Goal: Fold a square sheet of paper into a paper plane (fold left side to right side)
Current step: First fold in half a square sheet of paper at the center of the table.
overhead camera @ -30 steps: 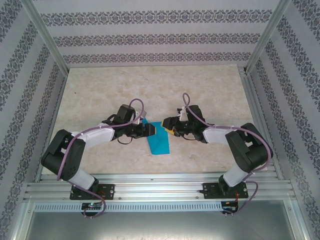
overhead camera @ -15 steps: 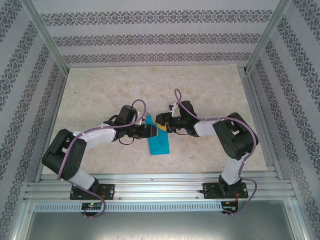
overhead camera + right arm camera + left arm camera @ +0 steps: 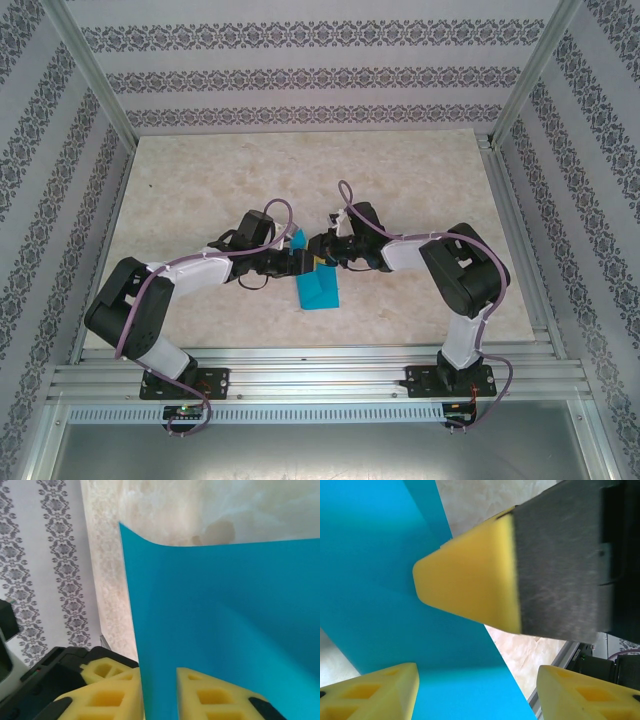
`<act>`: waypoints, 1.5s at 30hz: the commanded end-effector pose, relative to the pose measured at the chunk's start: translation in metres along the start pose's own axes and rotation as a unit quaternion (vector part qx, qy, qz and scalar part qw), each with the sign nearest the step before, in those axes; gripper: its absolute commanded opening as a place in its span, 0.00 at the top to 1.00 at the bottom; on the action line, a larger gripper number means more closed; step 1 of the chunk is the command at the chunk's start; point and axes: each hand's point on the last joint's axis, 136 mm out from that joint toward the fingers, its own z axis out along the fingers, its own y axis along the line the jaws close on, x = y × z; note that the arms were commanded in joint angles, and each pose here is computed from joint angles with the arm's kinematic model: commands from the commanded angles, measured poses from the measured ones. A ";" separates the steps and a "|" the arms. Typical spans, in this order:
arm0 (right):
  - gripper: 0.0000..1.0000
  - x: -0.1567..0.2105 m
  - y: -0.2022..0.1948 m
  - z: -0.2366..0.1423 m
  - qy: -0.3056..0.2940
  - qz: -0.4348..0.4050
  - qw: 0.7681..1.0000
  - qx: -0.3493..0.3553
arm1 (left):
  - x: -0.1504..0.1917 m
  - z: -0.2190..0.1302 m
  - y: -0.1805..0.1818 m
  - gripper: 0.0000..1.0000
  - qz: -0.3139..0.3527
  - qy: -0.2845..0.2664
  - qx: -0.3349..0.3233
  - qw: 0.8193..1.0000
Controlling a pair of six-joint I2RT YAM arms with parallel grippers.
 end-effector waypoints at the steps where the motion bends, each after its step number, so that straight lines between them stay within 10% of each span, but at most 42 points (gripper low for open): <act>1: 0.86 -0.001 0.005 -0.005 -0.006 -0.031 0.999 0.019 | -0.006 0.000 -0.016 0.35 0.024 -0.007 0.019 1.000; 13: 0.93 0.001 -0.016 -0.029 -0.026 -0.039 0.997 0.061 | -0.006 -0.029 0.020 0.31 -0.026 -0.045 -0.117 0.992; 45: 0.88 0.005 -0.057 -0.043 -0.028 -0.031 0.990 0.133 | 0.012 0.045 0.041 0.39 -0.065 -0.003 -0.201 0.977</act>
